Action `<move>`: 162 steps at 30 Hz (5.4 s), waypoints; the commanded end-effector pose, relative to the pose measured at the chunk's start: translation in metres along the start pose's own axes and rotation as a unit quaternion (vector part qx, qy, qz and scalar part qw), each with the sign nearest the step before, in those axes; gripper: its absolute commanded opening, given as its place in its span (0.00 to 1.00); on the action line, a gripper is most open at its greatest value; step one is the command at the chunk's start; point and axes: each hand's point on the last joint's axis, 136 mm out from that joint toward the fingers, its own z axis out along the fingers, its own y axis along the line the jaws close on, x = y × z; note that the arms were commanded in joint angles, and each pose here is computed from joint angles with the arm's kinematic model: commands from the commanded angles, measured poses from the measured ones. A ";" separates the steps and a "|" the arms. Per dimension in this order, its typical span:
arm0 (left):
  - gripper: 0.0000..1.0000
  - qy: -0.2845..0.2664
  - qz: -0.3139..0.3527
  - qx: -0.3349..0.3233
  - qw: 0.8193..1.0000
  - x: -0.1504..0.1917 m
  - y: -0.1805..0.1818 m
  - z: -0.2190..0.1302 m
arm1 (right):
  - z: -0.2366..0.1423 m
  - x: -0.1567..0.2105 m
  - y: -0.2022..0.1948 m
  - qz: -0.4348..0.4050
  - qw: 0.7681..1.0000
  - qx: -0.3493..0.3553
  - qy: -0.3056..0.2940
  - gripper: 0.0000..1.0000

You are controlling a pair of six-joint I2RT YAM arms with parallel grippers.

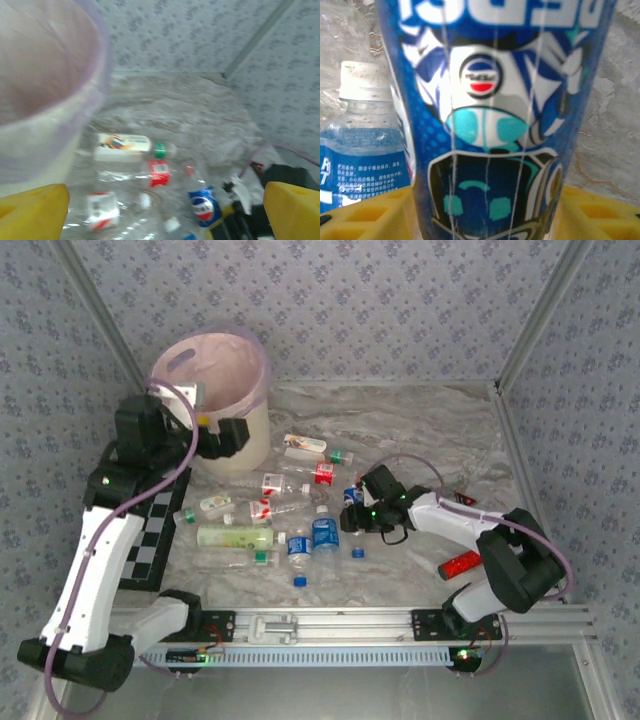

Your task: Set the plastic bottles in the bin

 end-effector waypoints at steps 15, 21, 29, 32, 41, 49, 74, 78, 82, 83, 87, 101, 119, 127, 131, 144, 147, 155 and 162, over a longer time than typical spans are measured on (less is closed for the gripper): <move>0.99 0.042 -0.055 0.225 0.972 0.025 -0.134 0.107 | -0.121 -0.006 0.063 -0.147 0.966 -0.147 -0.156 0.39; 0.99 0.069 -0.088 0.244 0.963 0.046 -0.142 0.145 | -0.133 -0.008 0.075 -0.156 0.954 -0.175 -0.187 0.34; 0.84 0.108 -0.091 0.228 0.963 0.076 -0.141 0.167 | -0.125 -0.014 0.078 -0.163 0.951 -0.176 -0.195 0.34; 0.74 0.110 -0.099 0.226 0.963 0.081 -0.138 0.169 | -0.123 -0.015 0.079 -0.157 0.951 -0.179 -0.197 0.34; 0.80 0.126 -0.109 0.225 0.960 0.099 -0.131 0.167 | -0.121 -0.023 0.081 -0.162 0.950 -0.168 -0.206 0.34; 0.75 0.122 -0.108 0.217 0.963 0.101 -0.125 0.166 | -0.117 -0.025 0.083 -0.159 0.953 -0.163 -0.199 0.34; 0.23 -0.032 0.045 0.168 0.984 -0.070 -0.115 0.099 | -0.147 -0.028 -0.034 0.020 0.958 0.017 -0.285 1.00; 0.18 -0.081 0.047 0.142 0.985 -0.116 -0.096 0.079 | -0.151 -0.023 -0.037 0.033 0.956 0.014 -0.291 1.00; 0.06 -0.148 0.065 0.135 0.978 -0.162 -0.077 0.054 | -0.155 -0.021 -0.048 0.045 0.955 0.037 -0.290 1.00; 0.04 -0.161 0.065 0.133 0.976 -0.173 -0.071 0.047 | -0.156 -0.021 -0.050 0.047 0.955 0.040 -0.292 1.00; 0.01 -0.225 0.070 0.092 0.968 -0.210 -0.044 0.013 | -0.158 -0.023 -0.052 0.059 0.951 0.035 -0.301 1.00; 0.00 -0.268 0.016 -0.150 0.951 -0.220 0.102 -0.002 | -0.145 -0.021 -0.050 0.069 0.954 0.010 -0.290 1.00; 0.00 0.075 0.048 -0.267 0.959 -0.040 0.246 0.175 | -0.136 -0.009 -0.058 0.075 0.958 0.015 -0.275 1.00; 0.40 0.103 0.032 -0.255 0.961 -0.010 0.255 0.200 | -0.132 -0.009 -0.057 0.075 0.962 0.017 -0.260 1.00; 0.60 0.087 0.038 -0.247 0.964 -0.025 0.245 0.195 | -0.128 -0.009 -0.056 0.069 0.965 0.018 -0.252 1.00; 0.99 0.023 0.106 -0.268 0.957 -0.102 0.195 0.124 | -0.116 -0.007 -0.036 0.034 0.979 -0.004 -0.201 1.00; 0.99 0.011 0.126 -0.285 0.950 -0.118 0.185 0.101 | -0.111 -0.004 -0.022 0.012 0.987 -0.006 -0.161 0.96; 0.97 -0.112 0.145 -0.316 0.931 -0.172 0.120 -0.007 | -0.109 -0.014 -0.042 0.028 0.981 0.061 -0.179 0.95; 0.85 -0.110 0.138 -0.158 0.971 -0.102 0.005 -0.024 | -0.138 -0.024 -0.089 0.136 0.954 0.053 -0.263 0.93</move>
